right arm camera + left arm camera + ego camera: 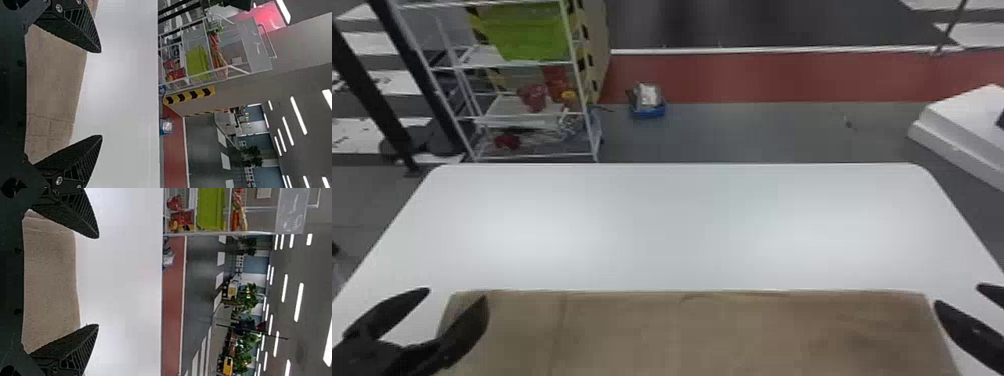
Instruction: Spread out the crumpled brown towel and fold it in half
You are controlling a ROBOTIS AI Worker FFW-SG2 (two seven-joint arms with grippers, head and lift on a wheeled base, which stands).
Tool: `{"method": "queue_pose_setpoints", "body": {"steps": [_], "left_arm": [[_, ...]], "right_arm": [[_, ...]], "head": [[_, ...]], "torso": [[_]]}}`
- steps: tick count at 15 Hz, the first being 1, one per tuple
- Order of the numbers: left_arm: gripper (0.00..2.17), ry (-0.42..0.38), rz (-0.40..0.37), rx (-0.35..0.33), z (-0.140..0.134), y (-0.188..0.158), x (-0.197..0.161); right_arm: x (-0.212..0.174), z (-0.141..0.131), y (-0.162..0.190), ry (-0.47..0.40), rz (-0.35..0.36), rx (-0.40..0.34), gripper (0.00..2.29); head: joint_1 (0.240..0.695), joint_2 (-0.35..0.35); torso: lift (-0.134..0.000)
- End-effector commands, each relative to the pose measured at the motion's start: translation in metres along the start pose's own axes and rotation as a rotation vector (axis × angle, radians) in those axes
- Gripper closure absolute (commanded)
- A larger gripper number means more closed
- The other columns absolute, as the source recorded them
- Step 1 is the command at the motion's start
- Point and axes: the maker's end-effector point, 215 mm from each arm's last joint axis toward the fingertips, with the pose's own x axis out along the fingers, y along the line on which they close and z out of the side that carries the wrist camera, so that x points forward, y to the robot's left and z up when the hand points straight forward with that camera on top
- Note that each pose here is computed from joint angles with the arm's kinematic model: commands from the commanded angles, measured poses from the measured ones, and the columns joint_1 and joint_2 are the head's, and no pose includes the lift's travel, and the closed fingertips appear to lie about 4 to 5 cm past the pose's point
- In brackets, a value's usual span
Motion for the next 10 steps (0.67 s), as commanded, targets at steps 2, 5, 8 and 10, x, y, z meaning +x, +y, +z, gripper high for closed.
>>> {"method": "queue_pose_setpoints", "body": {"steps": [2,5,8,10], "left_arm": [[0.09,0.031,0.020,-0.001,-0.010,0.007,0.002],[0.09,0.035,0.003,-0.016,-0.011,0.005,0.005],[0.09,0.058,0.000,-0.034,-0.015,0.006,0.007],[0.09,0.062,0.003,-0.039,-0.016,0.007,0.009]], "right_arm": [[-0.022,-0.011,-0.020,0.028,-0.041,0.039,0.11],[-0.027,-0.014,-0.028,0.036,-0.062,0.039,0.11],[-0.034,-0.014,-0.037,0.020,-0.048,0.059,0.11],[-0.034,-0.014,-0.039,0.016,-0.045,0.066,0.11]], "head": [[0.695,0.021],[0.695,-0.005],[0.695,-0.030],[0.695,-0.038]], "torso": [[-0.124],[-0.124],[-0.124],[-0.124]]}}
